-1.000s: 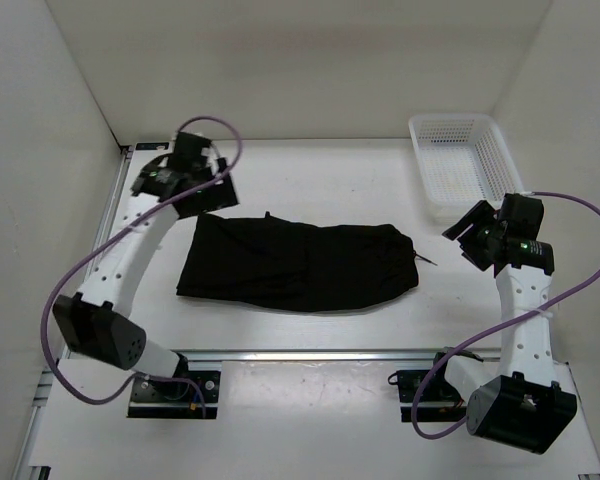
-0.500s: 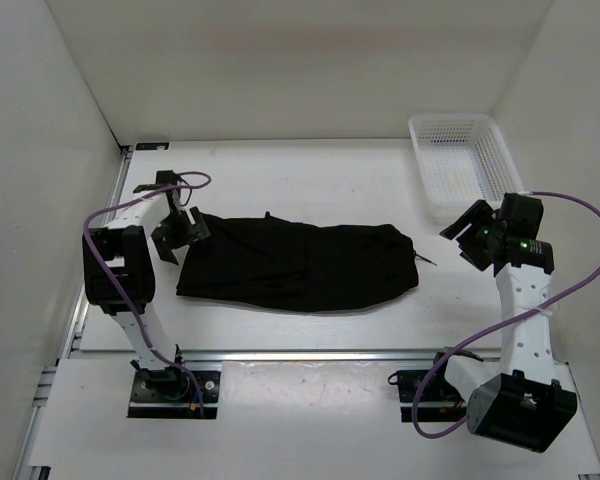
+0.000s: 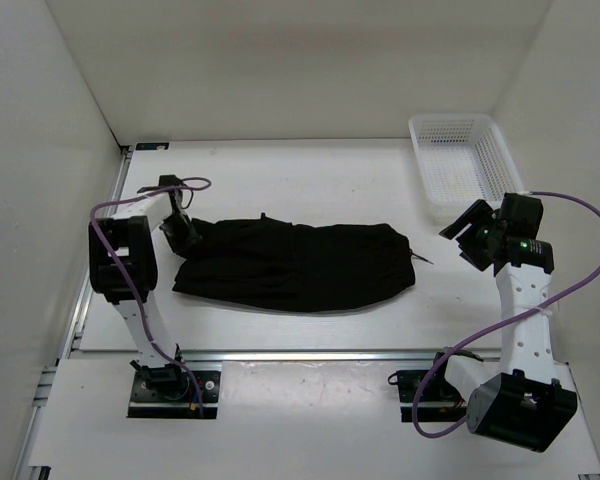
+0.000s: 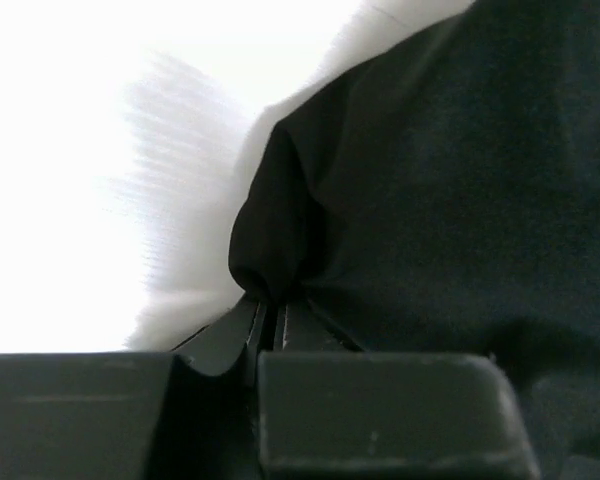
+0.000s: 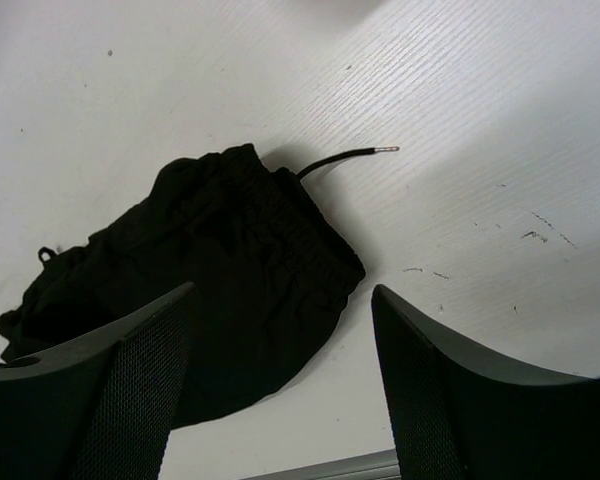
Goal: Fold and stack the trousers
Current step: Fold the trousers
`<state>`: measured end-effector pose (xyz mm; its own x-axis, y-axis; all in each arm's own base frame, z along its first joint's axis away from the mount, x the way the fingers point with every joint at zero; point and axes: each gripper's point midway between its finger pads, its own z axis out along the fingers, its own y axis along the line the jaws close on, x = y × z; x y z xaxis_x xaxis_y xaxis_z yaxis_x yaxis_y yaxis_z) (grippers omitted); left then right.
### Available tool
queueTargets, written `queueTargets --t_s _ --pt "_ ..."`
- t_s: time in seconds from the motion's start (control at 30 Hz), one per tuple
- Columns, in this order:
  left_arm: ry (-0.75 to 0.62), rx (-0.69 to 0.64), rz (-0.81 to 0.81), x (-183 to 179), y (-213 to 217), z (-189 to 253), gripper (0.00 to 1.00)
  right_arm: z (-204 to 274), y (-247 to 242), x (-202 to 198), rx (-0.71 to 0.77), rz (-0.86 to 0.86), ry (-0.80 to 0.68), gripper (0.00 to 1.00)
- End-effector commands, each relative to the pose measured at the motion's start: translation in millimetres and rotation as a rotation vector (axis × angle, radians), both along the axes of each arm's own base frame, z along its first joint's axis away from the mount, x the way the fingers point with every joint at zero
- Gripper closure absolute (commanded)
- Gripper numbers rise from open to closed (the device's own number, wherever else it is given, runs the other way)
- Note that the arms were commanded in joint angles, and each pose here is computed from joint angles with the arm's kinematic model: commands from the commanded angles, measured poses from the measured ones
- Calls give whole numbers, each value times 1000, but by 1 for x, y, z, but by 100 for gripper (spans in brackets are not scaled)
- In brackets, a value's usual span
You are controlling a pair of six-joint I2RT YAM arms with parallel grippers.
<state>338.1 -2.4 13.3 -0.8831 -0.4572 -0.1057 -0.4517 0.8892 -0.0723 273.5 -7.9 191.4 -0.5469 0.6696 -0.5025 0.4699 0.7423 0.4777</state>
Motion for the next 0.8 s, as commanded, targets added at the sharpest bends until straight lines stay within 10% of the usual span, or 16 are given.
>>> queueTargets --t_s 0.0,0.33,0.77 --pt "-70 134 92 9 30 32 90 16 1 8 -3 16 -52 25" --pt "-409 388 261 28 81 232 90 15 2 6 -1 16 -43 25" --pt "-496 328 98 14 -15 261 90 10 3 3 1 16 -33 25"
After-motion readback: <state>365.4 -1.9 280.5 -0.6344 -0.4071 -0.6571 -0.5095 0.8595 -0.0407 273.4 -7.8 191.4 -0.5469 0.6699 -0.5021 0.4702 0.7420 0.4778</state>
